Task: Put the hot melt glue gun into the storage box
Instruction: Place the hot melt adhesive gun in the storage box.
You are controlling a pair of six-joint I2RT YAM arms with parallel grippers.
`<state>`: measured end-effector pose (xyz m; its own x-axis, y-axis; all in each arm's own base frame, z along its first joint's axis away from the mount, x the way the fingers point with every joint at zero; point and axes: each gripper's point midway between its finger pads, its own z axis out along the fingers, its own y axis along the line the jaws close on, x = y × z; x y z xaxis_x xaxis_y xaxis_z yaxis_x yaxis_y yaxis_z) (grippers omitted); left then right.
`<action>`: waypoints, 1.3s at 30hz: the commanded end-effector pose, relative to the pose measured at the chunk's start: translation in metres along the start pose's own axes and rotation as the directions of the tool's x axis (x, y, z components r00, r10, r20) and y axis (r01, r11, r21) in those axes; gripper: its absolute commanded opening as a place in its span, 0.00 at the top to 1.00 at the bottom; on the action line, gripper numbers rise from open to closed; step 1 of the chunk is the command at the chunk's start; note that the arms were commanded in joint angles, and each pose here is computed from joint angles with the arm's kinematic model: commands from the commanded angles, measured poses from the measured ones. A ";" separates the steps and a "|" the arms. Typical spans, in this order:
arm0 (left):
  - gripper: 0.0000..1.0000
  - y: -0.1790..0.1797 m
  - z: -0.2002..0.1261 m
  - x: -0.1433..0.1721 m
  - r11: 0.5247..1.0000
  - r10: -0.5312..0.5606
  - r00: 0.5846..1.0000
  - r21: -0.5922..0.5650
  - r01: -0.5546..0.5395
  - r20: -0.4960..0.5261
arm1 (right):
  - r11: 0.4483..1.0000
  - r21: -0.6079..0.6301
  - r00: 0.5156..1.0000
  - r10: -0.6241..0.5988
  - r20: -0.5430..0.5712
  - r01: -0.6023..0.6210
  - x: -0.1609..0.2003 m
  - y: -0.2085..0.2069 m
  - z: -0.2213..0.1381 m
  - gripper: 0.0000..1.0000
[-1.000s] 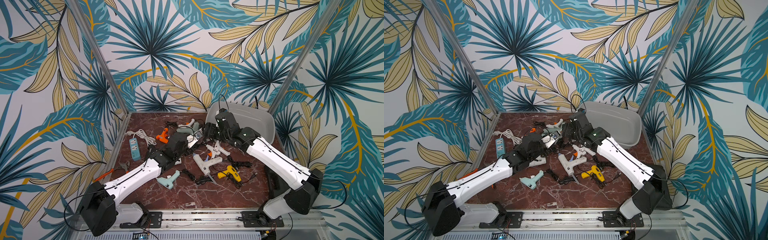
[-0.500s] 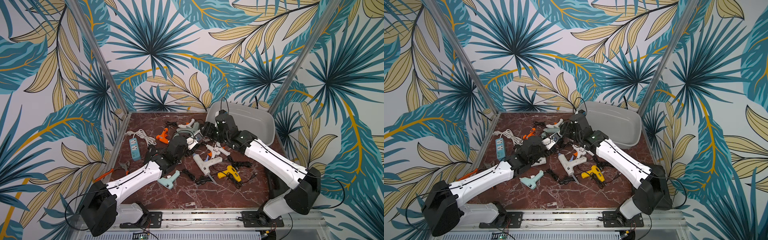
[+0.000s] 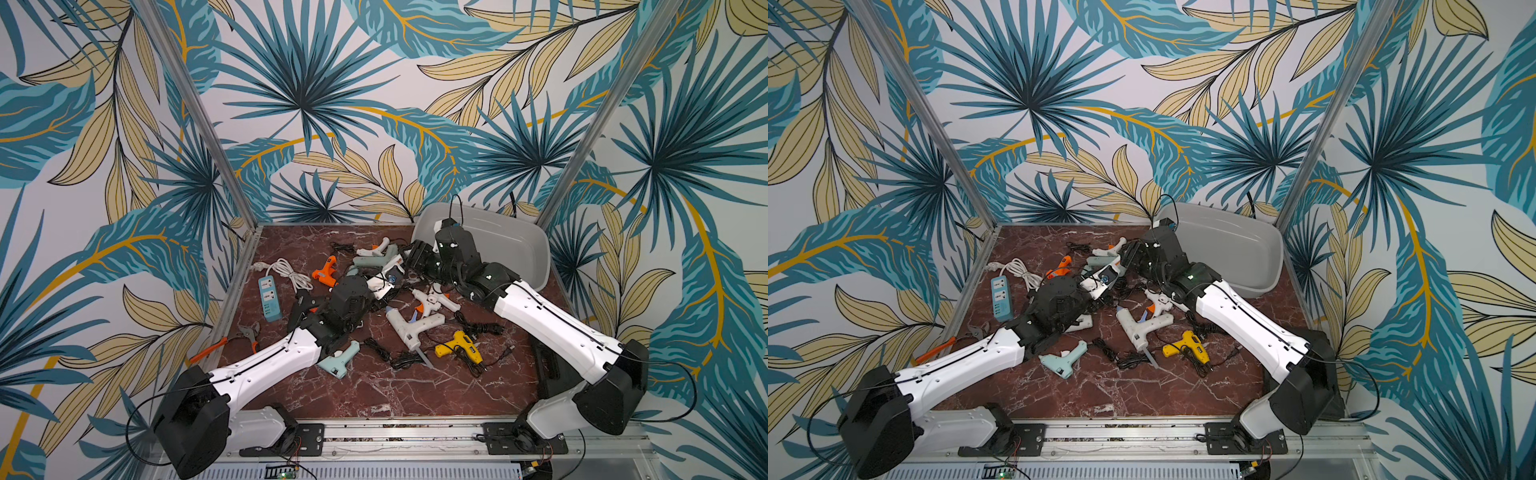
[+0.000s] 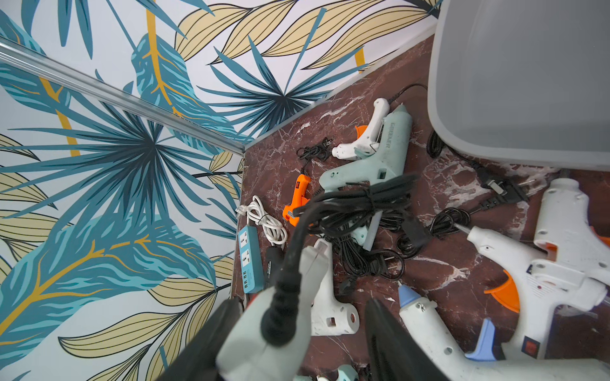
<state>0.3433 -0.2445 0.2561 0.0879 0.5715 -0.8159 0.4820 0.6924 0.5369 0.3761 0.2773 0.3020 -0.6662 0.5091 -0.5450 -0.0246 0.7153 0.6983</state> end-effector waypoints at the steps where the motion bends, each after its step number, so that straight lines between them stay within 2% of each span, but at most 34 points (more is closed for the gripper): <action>1: 1.00 0.015 -0.009 -0.022 0.998 -0.012 0.996 -0.058 0.018 0.092 | 1.000 0.009 1.000 0.008 0.003 -0.008 0.002 -0.004 0.007 0.36; 14: 1.00 0.011 -0.007 -0.014 0.998 0.007 0.996 -0.066 -0.001 0.093 | 0.999 0.043 0.999 0.010 0.041 -0.011 -0.004 -0.011 0.007 0.44; 22: 1.00 0.009 -0.006 -0.012 0.997 0.019 0.995 -0.070 -0.012 0.099 | 1.000 0.006 0.999 0.029 0.030 -0.029 -0.003 -0.005 0.007 0.37; 26: 1.00 0.009 -0.005 -0.012 0.997 0.020 0.995 -0.070 -0.013 0.102 | 1.000 0.003 0.999 0.030 0.023 -0.030 -0.002 -0.004 0.009 0.37; 31: 1.00 0.005 -0.005 -0.009 0.998 0.027 0.995 -0.059 -0.021 0.099 | 0.999 0.004 0.999 0.031 0.022 -0.031 -0.003 -0.005 0.012 0.48; 37: 1.00 0.005 -0.005 -0.008 0.998 0.019 0.995 -0.062 -0.013 0.101 | 1.000 0.022 0.999 0.015 0.040 -0.016 -0.007 -0.008 0.010 0.73; 39: 0.93 0.007 -0.005 -0.010 0.998 0.011 0.994 -0.068 -0.003 0.111 | 1.000 0.025 0.999 0.014 0.039 -0.015 -0.006 -0.009 0.009 0.80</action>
<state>0.3407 -0.2443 0.2501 0.1497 0.5849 -0.7972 0.4570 0.6740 0.5803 0.3833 0.2784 0.3005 -0.6515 0.5286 -0.5442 -0.0176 0.7066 0.7074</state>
